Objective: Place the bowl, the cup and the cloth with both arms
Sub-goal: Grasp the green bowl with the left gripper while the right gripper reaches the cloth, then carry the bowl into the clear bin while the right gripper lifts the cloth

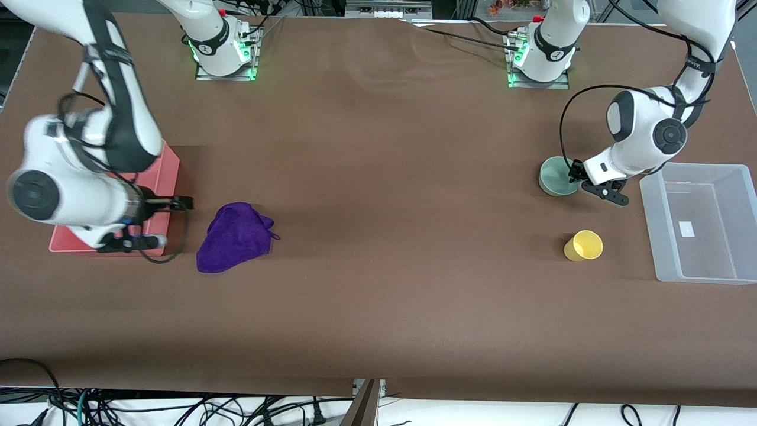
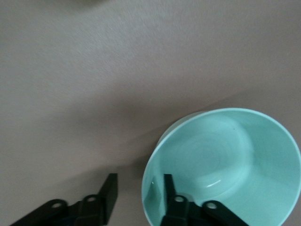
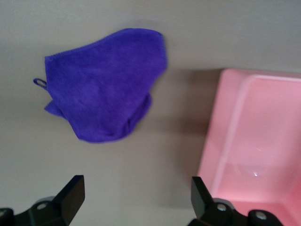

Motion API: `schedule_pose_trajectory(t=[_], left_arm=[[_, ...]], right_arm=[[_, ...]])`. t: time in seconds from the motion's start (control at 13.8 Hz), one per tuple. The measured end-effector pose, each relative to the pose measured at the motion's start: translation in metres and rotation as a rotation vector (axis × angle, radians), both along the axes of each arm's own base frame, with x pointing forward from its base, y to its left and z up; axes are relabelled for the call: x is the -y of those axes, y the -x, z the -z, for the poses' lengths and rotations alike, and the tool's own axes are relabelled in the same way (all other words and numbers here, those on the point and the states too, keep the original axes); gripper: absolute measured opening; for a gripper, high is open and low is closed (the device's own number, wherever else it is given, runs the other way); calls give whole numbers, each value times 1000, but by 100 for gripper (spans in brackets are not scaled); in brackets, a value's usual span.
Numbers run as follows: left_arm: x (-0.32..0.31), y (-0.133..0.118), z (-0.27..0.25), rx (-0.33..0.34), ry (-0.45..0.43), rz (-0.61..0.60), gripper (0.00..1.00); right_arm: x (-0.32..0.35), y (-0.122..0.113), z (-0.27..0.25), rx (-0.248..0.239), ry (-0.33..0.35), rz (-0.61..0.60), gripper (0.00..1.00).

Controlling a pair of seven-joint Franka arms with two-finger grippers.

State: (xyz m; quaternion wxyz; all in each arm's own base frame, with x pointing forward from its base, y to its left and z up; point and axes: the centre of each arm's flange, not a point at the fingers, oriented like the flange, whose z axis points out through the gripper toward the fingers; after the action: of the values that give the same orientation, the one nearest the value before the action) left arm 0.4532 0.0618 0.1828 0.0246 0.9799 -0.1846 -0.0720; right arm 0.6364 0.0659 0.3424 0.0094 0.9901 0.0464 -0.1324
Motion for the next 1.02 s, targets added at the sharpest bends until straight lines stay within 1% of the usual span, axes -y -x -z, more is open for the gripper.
schedule_pose_trajectory(t=[0.07, 0.15, 0.29, 0.44, 0.58, 0.65, 0.8, 0.87, 0.94, 1.02], left_arm=[[1, 1, 3, -5, 5, -6, 32], [1, 0, 4, -6, 7, -10, 21], [1, -3, 1, 1, 8, -6, 4], [1, -7, -6, 10, 8, -2, 4], [-1, -17, -27, -4, 8, -3, 4], [-4, -27, -47, -30, 11, -1, 4], [-22, -53, -106, -87, 27, 19, 4], [-41, -66, -139, -104, 39, 25, 4], [-65, -75, -166, -112, 52, 29, 4], [-93, -82, -186, -110, 64, 37, 4]], right_arm=[[-10, 3, 21, 14, -7, -9, 100], [-19, 7, 42, 29, -15, -18, 100], [-41, 18, 84, 51, -14, 28, 100], [-67, 29, 115, 59, -8, 68, 100], [-79, 39, 137, 50, -4, 75, 100], [-80, 42, 145, 46, -4, 74, 100], [-79, 48, 159, 38, -5, 74, 100], [-79, 49, 163, 37, -5, 74, 100], [-79, 49, 166, 39, -6, 74, 94], [-79, 49, 168, 41, -7, 74, 94]])
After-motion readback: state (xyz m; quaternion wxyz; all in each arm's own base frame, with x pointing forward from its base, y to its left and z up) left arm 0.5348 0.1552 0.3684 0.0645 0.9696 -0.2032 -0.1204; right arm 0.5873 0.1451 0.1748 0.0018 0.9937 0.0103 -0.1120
